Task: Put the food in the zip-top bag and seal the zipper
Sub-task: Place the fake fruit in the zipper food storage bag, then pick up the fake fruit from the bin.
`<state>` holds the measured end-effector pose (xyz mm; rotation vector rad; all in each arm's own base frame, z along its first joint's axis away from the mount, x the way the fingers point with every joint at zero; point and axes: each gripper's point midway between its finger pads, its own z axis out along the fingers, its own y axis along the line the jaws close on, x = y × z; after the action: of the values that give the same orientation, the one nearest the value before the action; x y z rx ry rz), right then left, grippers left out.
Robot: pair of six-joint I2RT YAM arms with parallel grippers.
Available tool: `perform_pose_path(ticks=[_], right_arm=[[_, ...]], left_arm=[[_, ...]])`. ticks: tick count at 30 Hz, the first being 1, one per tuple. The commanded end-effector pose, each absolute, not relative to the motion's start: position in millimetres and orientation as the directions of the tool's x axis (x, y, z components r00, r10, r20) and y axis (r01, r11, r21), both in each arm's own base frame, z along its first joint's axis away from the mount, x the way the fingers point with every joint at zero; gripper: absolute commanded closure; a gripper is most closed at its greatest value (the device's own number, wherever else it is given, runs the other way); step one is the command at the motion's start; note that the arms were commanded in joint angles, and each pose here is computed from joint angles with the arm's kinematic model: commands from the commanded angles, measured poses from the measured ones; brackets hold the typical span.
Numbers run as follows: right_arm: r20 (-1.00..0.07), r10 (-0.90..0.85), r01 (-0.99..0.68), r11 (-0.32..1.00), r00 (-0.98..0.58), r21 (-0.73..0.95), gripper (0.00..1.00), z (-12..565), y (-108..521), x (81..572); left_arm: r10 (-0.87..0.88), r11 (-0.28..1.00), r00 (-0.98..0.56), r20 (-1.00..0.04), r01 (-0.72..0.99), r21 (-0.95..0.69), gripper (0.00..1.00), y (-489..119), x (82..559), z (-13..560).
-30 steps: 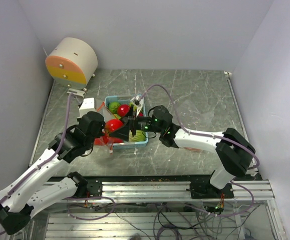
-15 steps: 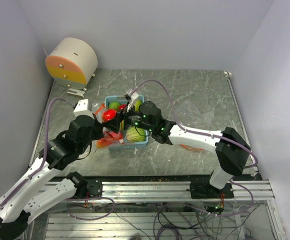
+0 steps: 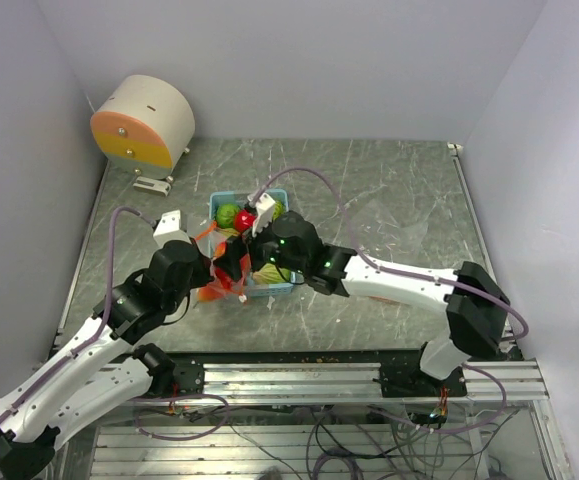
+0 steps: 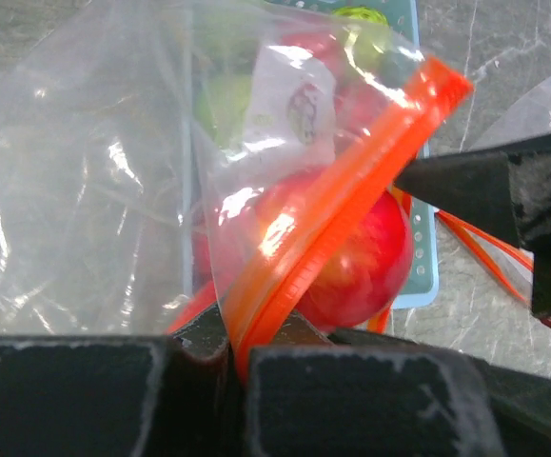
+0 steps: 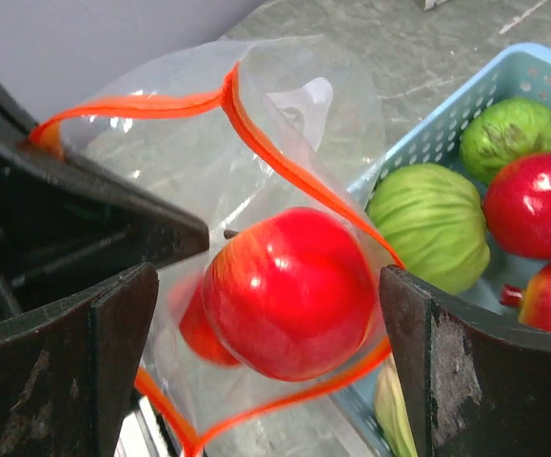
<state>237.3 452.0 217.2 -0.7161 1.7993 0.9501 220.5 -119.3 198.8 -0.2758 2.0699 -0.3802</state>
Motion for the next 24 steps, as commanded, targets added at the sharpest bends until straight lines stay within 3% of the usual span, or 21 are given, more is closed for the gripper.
perform_pose_path(ticks=[1,9,14,24], right_arm=[[-0.946,-0.030,-0.824,0.501,-0.322,0.264,0.00,251,434,226],[-0.947,0.073,-0.799,0.518,-0.313,0.304,0.00,282,403,226],[-0.913,0.038,-0.732,0.585,-0.406,0.350,0.13,250,391,245],[-0.873,0.017,-0.768,0.467,-0.488,0.438,0.26,217,410,227]], left_arm=[[-0.397,0.905,-0.449,-0.800,-0.045,-0.424,0.93,-122,227,215],[-0.396,0.909,-0.440,-0.806,-0.060,-0.413,0.93,-117,227,219],[-0.408,0.902,-0.429,-0.806,-0.056,-0.427,0.93,-115,225,225],[-0.409,0.901,-0.430,-0.805,-0.053,-0.430,0.93,-115,224,227]])
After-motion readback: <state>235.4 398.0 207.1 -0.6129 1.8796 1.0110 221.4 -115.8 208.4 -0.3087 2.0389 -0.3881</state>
